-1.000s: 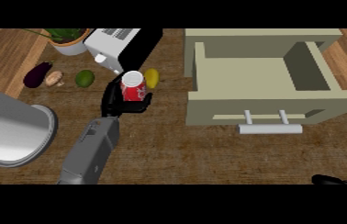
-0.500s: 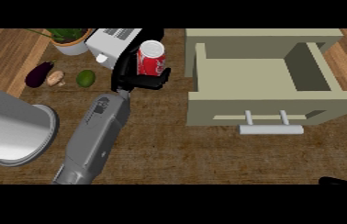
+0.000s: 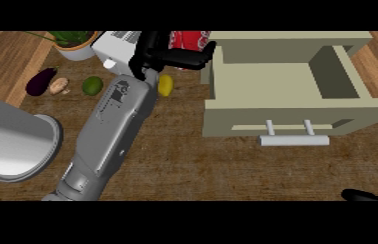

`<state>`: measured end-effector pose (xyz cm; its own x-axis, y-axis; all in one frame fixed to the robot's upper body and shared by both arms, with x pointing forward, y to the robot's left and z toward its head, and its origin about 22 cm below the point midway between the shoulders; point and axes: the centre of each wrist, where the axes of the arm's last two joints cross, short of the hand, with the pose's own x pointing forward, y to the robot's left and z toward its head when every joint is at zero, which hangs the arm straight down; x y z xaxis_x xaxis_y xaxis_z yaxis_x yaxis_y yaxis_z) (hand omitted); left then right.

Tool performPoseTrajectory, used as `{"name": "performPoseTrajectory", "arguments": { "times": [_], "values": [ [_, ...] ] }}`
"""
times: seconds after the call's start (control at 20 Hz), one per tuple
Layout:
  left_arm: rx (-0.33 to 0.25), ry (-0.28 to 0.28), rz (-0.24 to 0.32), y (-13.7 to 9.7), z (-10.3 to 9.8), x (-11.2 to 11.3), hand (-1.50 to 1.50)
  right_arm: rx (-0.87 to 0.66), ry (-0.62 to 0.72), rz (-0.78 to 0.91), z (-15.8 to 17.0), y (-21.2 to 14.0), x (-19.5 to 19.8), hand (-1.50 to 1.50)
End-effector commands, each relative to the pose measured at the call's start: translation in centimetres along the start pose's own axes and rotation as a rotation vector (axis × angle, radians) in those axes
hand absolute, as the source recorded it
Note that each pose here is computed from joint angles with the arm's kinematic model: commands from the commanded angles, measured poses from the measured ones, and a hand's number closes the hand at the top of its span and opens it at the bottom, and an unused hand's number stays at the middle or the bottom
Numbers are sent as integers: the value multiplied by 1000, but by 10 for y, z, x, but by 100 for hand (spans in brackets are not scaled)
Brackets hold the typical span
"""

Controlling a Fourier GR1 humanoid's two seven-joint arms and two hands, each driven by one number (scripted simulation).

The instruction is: Pick up the can, place it into the drawer and close the drawer

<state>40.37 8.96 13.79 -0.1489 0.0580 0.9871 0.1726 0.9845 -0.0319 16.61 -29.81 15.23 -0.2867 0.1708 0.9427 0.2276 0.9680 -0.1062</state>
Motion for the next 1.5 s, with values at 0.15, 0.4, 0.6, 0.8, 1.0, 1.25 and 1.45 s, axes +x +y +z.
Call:
{"name": "performPoseTrajectory", "arguments": {
  "times": [0.15, 0.4, 0.6, 0.8, 1.0, 1.25, 1.45],
  "values": [
    [-10, -6, -52, -37, -25, 55, 150, -10, -15, -12, 3, 5, 6, -150],
    [-38, 19, -63, -57, -46, 80, 150, -9, -14, -16, -9, 7, 3, -150],
    [-23, 31, -86, -69, -48, 91, 150, -4, -17, -2, -2, -18, 8, -150],
    [-24, 50, -124, -94, -52, 106, 150, -4, -27, -14, -10, -2, 1, -150],
    [12, 59, -138, -101, -60, 110, 150, 11, -38, -1, -18, 0, 3, -150],
    [30, 41, -184, -108, -58, 101, 150, 30, -38, -16, -21, 2, 3, -150],
    [99, 44, -200, -109, -63, 106, 150, 65, -27, -20, -13, 9, 19, -150]
  ]
}}
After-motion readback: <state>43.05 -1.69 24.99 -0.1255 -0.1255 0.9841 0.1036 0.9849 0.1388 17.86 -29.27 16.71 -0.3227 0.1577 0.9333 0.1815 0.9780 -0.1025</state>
